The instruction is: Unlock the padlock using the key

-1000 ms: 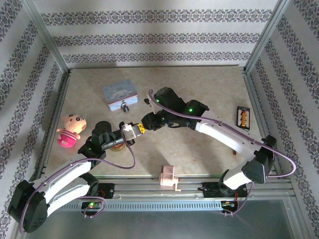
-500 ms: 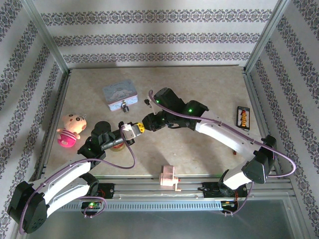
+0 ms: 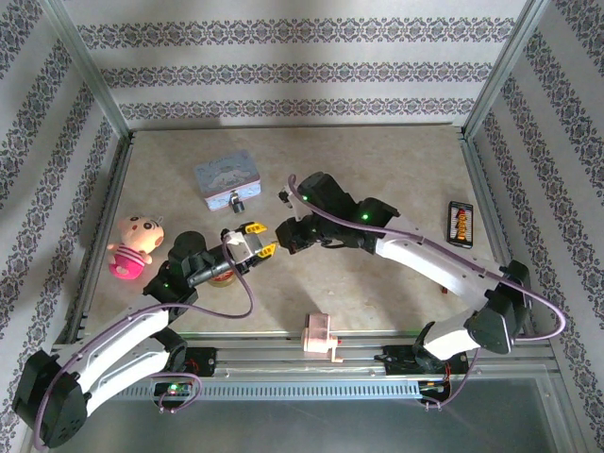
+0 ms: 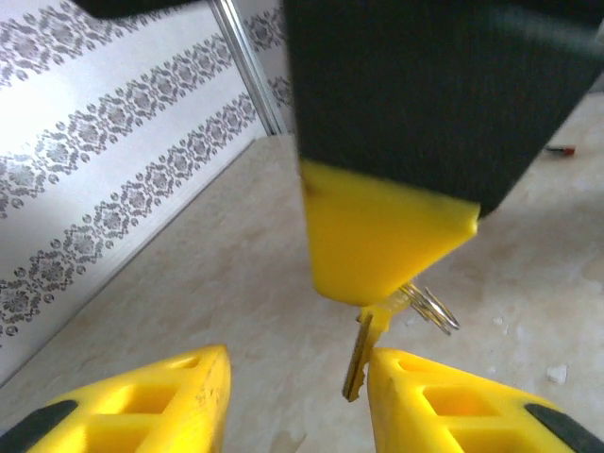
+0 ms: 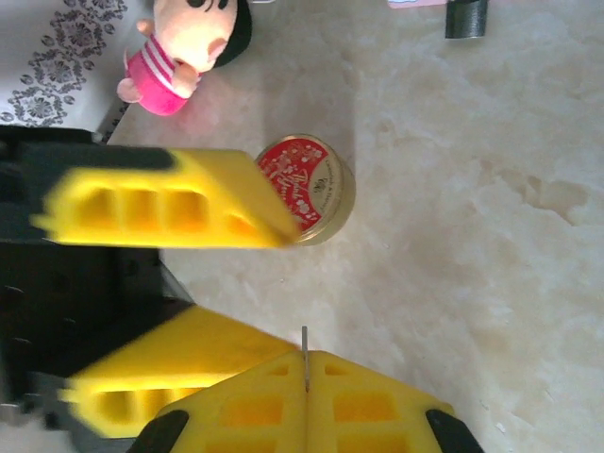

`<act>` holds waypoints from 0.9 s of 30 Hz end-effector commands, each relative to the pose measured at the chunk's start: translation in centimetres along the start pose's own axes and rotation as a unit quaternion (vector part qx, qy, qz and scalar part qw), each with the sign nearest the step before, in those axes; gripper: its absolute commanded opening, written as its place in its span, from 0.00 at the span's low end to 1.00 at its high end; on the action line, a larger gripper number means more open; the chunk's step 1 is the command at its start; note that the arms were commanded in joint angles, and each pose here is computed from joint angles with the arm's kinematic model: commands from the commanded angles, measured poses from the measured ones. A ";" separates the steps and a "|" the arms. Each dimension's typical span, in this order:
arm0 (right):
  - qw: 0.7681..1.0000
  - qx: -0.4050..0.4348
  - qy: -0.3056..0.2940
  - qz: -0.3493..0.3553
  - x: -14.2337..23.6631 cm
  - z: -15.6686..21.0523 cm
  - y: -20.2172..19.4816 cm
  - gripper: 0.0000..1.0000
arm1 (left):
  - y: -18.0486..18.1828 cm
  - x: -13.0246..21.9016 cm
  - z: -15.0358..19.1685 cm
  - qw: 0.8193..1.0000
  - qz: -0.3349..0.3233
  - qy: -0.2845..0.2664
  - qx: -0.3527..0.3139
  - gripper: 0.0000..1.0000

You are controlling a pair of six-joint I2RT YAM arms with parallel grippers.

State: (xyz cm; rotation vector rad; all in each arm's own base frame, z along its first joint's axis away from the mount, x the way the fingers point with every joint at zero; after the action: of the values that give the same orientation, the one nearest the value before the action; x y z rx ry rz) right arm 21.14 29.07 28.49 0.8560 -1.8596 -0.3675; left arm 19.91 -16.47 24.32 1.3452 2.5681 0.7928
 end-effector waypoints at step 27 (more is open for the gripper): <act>0.947 -0.064 -0.217 -0.228 2.9 0.2 -2.8 0.00 | 1.6 -1.4 -2.1 0.826 0.015 -0.028 0.563 0.48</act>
State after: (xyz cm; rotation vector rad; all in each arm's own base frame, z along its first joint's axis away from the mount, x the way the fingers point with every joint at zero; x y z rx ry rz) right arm 21.54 24.50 27.53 1.0871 -2.0074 -0.9698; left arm 21.31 -16.84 23.96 1.3958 3.1602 -0.9064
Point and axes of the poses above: each hand's point on the last joint's axis, 136 mm out from that joint toward the fingers, its own x axis back along the fingers, its own y axis along the line the jaws close on, z = x × y, the point moved 7 cm from there along x, back along the fingers, and after that the axes turned 11 degrees about -x, right-handed, at the moved point
